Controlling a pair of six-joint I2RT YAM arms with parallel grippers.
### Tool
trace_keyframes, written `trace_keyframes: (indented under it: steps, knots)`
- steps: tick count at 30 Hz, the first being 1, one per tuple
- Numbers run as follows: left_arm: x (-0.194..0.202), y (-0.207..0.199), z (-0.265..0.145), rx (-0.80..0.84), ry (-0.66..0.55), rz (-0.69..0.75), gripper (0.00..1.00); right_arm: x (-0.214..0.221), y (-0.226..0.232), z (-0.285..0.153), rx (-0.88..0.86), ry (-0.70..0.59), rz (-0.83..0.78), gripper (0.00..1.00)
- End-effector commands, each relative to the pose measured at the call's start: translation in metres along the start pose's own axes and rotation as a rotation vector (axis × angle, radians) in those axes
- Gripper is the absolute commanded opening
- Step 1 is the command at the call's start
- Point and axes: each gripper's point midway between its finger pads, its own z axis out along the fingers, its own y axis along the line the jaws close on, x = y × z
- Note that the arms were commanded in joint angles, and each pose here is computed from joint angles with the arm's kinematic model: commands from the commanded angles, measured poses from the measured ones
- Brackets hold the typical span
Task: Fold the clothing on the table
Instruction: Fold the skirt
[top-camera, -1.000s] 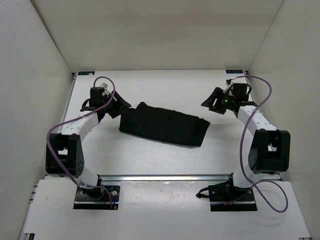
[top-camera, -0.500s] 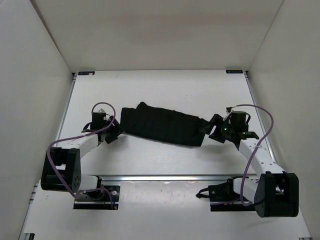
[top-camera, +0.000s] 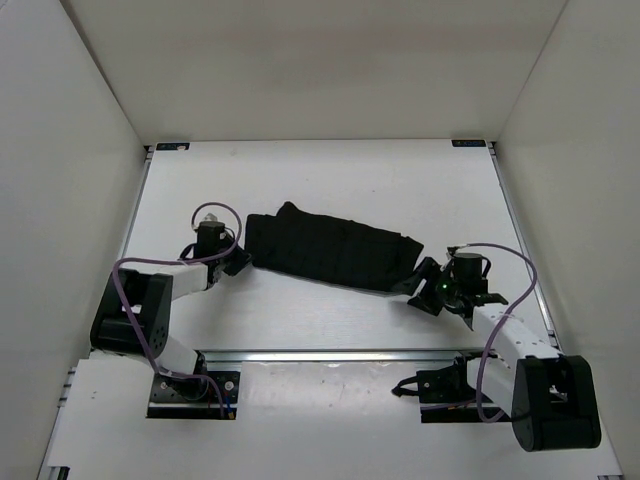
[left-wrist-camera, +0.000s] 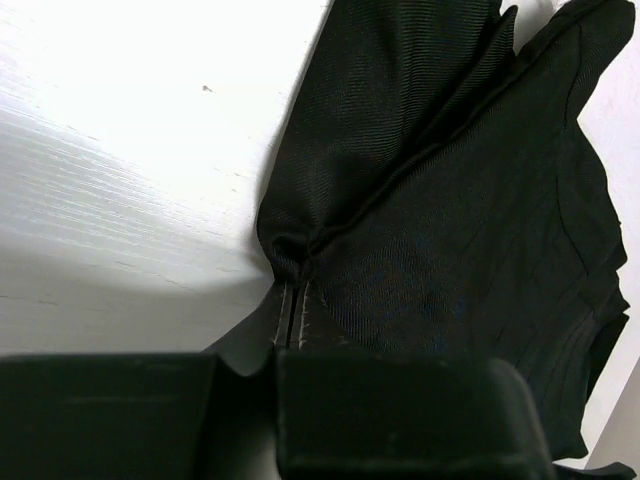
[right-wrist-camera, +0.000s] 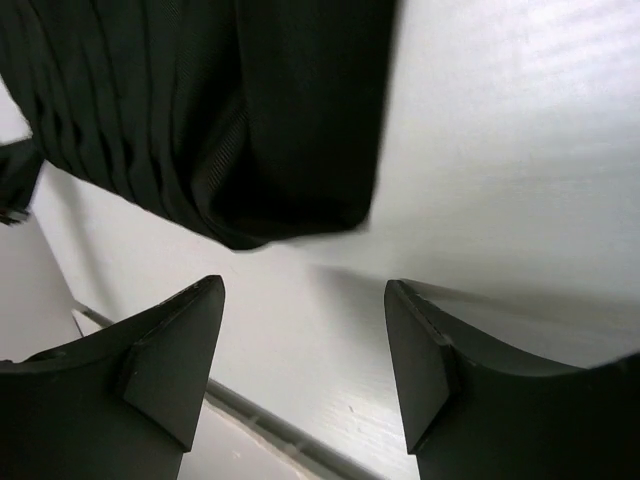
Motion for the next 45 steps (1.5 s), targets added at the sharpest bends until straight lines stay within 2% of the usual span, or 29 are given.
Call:
trace_keyframes:
  steps: [1,7,9,10,11,12,15,19,23,25,29,31,33,35,38,45]
  knots:
    - [0.004,-0.005,0.0,0.023,0.002,-0.003,0.0,-0.022,0.015,0.007,-0.085,-0.088,0.033,0.62]
    - [0.009,-0.002,-0.008,0.026,-0.001,0.003,0.0,-0.026,0.015,0.021,-0.105,-0.068,0.08,0.63]
    - [0.012,-0.001,-0.01,0.029,0.004,0.009,0.0,-0.023,0.012,0.025,-0.115,-0.059,0.14,0.6]
    - [0.015,0.002,-0.01,0.023,0.013,0.003,0.0,-0.021,0.011,0.026,-0.114,-0.049,0.154,0.42]
    - [0.012,0.001,-0.011,0.025,0.007,0.004,0.0,-0.019,0.012,0.026,-0.121,-0.044,0.162,0.08]
    - [0.016,0.002,-0.012,0.023,0.014,0.006,0.0,-0.018,0.008,0.025,-0.107,-0.035,0.2,0.0]
    - [0.017,-0.001,-0.015,0.03,0.016,0.011,0.0,-0.013,0.003,0.016,-0.079,-0.048,0.199,0.0]
    - [0.028,-0.008,-0.017,0.045,0.047,0.042,0.0,-0.023,-0.009,-0.003,-0.018,-0.134,0.154,0.0]
    - [0.066,-0.038,-0.025,0.127,0.117,0.09,0.0,-0.074,-0.015,-0.029,0.072,-0.257,0.054,0.0]
    - [0.088,-0.052,-0.027,0.167,0.161,0.097,0.0,-0.102,-0.006,-0.044,0.116,-0.286,-0.063,0.0]
    - [0.125,-0.067,-0.026,0.211,0.228,0.101,0.0,-0.135,0.003,-0.055,0.198,-0.214,-0.197,0.0]
    - [0.132,-0.059,-0.019,0.202,0.244,0.076,0.0,-0.152,0.035,-0.059,0.193,-0.157,-0.318,0.0]
    - [0.137,-0.051,-0.016,0.194,0.258,0.067,0.0,-0.149,0.054,-0.046,0.196,-0.072,-0.391,0.0]
    - [0.135,-0.05,-0.013,0.193,0.254,0.047,0.0,-0.133,0.098,-0.027,0.119,-0.015,-0.504,0.0]
    - [0.133,-0.049,-0.011,0.184,0.238,0.055,0.0,-0.109,0.158,-0.005,0.009,-0.007,-0.603,0.0]
    - [0.129,-0.043,-0.013,0.187,0.219,0.041,0.0,-0.018,0.224,0.057,-0.178,0.153,-0.669,0.0]
